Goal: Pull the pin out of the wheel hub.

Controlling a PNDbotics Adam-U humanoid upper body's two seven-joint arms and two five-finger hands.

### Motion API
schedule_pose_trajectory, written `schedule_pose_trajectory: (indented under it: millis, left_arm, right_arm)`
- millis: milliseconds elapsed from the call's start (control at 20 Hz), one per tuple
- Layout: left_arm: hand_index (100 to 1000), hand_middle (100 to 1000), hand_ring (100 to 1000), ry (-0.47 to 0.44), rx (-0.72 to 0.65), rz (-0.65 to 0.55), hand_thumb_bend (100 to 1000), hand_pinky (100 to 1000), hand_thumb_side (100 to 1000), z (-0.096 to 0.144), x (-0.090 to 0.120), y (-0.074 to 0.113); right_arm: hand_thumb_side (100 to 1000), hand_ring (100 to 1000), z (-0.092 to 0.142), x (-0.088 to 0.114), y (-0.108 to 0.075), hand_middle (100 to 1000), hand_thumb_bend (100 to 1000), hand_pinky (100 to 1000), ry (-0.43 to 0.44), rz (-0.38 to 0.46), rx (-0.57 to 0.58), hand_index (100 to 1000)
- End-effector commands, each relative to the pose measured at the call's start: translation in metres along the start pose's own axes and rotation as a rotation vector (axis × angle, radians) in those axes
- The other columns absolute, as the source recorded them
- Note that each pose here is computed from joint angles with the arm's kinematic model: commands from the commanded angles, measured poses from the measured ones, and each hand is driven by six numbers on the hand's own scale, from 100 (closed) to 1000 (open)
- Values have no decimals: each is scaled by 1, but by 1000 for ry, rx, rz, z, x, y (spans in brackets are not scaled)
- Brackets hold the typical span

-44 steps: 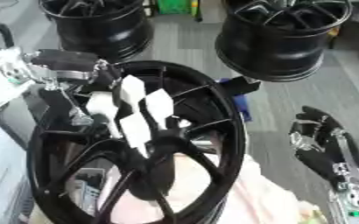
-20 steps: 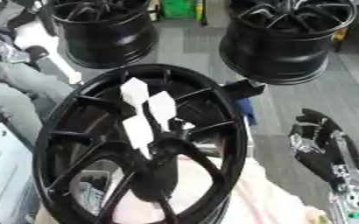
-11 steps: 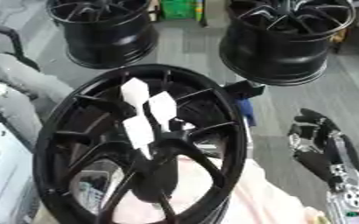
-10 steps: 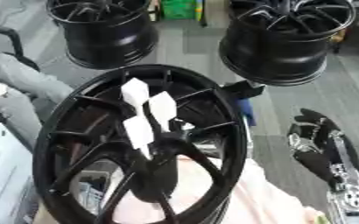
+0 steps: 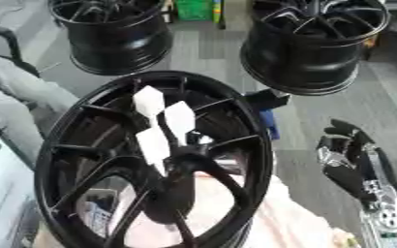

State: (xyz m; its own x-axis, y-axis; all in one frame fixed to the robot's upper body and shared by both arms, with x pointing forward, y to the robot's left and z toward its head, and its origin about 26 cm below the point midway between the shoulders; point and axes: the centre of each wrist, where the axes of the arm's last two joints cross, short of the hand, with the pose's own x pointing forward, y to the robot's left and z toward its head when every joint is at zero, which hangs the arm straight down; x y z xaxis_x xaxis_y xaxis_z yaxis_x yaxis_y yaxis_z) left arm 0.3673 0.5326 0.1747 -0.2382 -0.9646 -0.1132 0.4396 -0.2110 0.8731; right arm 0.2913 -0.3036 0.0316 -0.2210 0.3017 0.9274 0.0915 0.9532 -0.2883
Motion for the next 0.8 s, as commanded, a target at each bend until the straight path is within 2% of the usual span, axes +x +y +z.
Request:
schedule_pose_trajectory:
  millis: [50, 300, 400, 500, 550, 600, 650, 800]
  left_arm:
    - [941, 907, 861, 11, 49, -24, 625, 840, 650, 13, -11, 5]
    - [934, 897, 850, -12, 94, -4, 562, 835, 615, 12, -11, 3]
    - [914, 870, 820, -38, 161, 46, 429, 817, 581, 11, -8, 0]
    - [905, 857, 806, -69, 260, 133, 357, 807, 563, 11, -4, -5]
    - [880, 822, 765, -92, 332, 208, 197, 779, 546, 9, 0, -9]
    - [877, 818, 761, -116, 402, 293, 182, 775, 547, 7, 5, -15]
    - [853, 783, 724, -144, 480, 398, 100, 750, 571, 3, 12, -21]
    - [825, 743, 675, -207, 689, 710, 100, 726, 601, 0, 37, -29]
  right_arm:
    - [178, 684, -3, 5, -5, 709, 100, 746, -20, 16, -6, 830]
    - [180, 683, -3, 4, -5, 709, 100, 746, -19, 15, -7, 830]
    - [182, 683, -3, 4, -5, 709, 100, 745, -19, 14, -9, 830]
    - [182, 683, -3, 4, -5, 709, 100, 745, -19, 13, -13, 829]
    - [182, 683, -3, 5, -5, 708, 100, 745, -19, 11, -16, 829]
    - [182, 683, -4, 5, -5, 708, 100, 745, -20, 10, -17, 829]
    - [183, 683, -4, 5, -4, 708, 100, 745, -21, 7, -18, 829]
    - [185, 683, -5, 6, -3, 708, 100, 745, -26, 1, -22, 829]
